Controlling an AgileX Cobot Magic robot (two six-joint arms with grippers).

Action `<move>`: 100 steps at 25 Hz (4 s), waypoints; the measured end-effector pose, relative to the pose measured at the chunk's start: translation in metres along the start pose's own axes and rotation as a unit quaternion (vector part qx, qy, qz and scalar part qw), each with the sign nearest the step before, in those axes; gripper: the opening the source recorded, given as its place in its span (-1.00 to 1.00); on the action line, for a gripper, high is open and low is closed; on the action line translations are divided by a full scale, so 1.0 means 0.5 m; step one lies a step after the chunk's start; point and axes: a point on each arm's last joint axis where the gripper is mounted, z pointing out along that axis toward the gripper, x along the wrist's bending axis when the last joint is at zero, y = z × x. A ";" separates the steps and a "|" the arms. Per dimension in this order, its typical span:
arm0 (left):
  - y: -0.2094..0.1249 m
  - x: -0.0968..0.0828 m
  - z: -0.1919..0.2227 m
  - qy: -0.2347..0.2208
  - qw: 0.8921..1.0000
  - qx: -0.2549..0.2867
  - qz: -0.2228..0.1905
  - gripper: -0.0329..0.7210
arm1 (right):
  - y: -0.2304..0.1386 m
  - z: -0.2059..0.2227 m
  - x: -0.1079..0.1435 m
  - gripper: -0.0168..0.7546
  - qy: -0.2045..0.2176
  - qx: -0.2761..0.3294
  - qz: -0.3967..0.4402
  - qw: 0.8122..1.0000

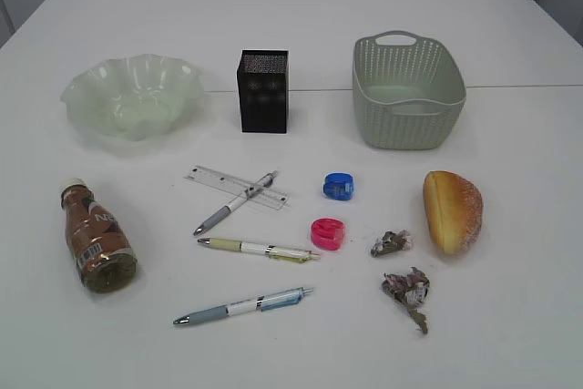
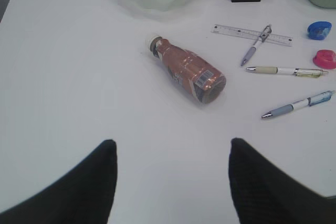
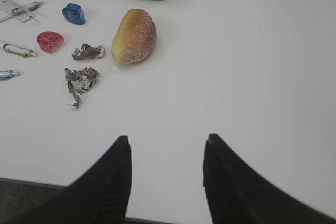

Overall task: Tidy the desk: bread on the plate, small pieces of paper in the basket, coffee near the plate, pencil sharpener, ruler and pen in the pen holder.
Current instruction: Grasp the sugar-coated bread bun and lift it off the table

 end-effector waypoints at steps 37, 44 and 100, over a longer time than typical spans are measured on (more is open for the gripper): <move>0.041 -0.007 -0.033 -0.007 1.000 -0.017 0.000 0.28 | 0.000 0.000 0.000 -0.10 0.000 0.000 0.000 1.000; 0.097 -0.009 -0.012 -0.013 0.999 0.048 -0.008 0.27 | 0.023 -0.006 0.004 -0.10 0.018 0.058 0.020 0.998; 0.458 0.005 0.341 -0.037 0.961 0.268 -0.062 0.67 | 0.309 0.747 0.048 0.51 0.009 0.466 0.153 0.871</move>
